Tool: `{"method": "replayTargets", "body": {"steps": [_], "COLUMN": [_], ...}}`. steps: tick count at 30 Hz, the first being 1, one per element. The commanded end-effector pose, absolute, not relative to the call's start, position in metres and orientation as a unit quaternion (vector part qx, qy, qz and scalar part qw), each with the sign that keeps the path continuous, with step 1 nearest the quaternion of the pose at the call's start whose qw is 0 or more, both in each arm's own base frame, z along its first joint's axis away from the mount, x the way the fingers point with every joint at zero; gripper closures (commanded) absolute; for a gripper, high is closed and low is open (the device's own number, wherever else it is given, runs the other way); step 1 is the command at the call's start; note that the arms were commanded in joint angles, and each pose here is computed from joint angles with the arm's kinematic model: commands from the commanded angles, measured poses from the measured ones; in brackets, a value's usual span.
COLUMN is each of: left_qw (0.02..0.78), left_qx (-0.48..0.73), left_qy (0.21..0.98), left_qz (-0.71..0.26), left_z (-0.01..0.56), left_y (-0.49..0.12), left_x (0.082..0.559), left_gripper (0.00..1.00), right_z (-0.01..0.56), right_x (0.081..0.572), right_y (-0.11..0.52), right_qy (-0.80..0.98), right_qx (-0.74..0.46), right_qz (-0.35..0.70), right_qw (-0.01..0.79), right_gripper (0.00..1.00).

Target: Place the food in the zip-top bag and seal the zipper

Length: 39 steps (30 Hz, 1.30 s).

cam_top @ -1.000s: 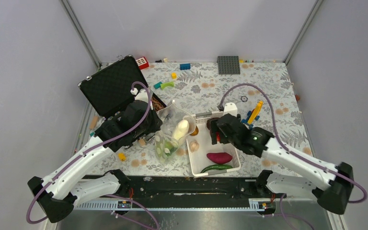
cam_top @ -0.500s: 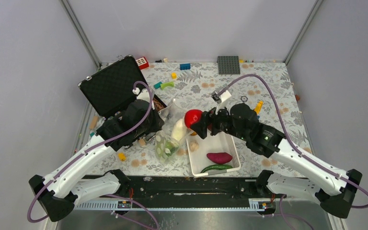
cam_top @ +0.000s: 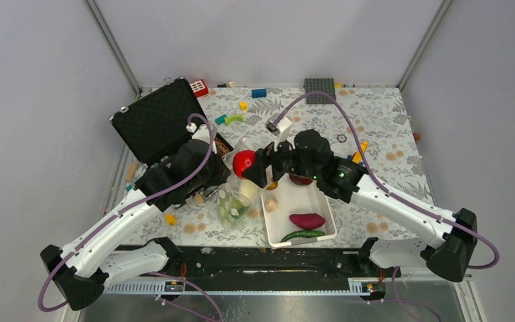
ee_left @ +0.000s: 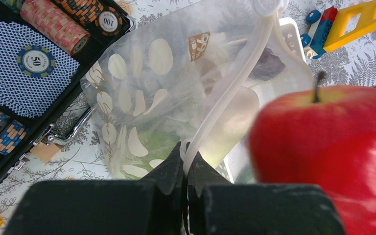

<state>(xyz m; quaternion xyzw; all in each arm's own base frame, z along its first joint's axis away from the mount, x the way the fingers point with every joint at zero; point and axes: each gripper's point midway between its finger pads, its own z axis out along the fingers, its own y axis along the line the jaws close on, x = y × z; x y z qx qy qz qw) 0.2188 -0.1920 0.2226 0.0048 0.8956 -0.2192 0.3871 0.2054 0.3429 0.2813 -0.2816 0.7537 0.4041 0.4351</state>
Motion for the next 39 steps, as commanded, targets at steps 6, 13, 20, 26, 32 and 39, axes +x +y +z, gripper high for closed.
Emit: {"method": "replayTargets", "body": {"steps": [6,13,20,26,32,39], "left_qw": [0.410,0.416,0.418,0.420,0.423,0.424], "left_qx": [0.007,0.007,0.004,0.004,0.003,-0.004], "left_qy": [0.877,0.872,0.872,0.871,0.870,0.873], "left_qz": [-0.252,-0.258,-0.254,-0.255,-0.253,-0.243], "left_z": [0.243,0.249,0.248,0.249,0.250,0.244], "left_y": [-0.197,-0.194,-0.192,-0.191,-0.189,-0.187], "left_x": [0.220,0.216,0.216,0.216,0.216,0.219], "left_gripper": [1.00,1.00,1.00,1.00,1.00,1.00], "right_z": [0.270,0.256,0.259,0.274,0.297,0.303], "right_x": [0.234,0.241,0.236,0.217,0.204,0.220], "right_y": [0.361,0.357,0.356,0.360,0.357,0.307], "right_qy": [0.772,0.794,0.791,0.770,0.739,0.756], "right_qx": [-0.305,-0.313,-0.323,-0.346,-0.347,-0.256], "right_qz": [0.308,0.244,0.250,0.295,0.336,0.285], "right_qw": [0.465,0.460,0.456,0.448,0.469,0.531], "right_gripper": [0.26,0.05,0.00,0.00,0.00,0.00]}}
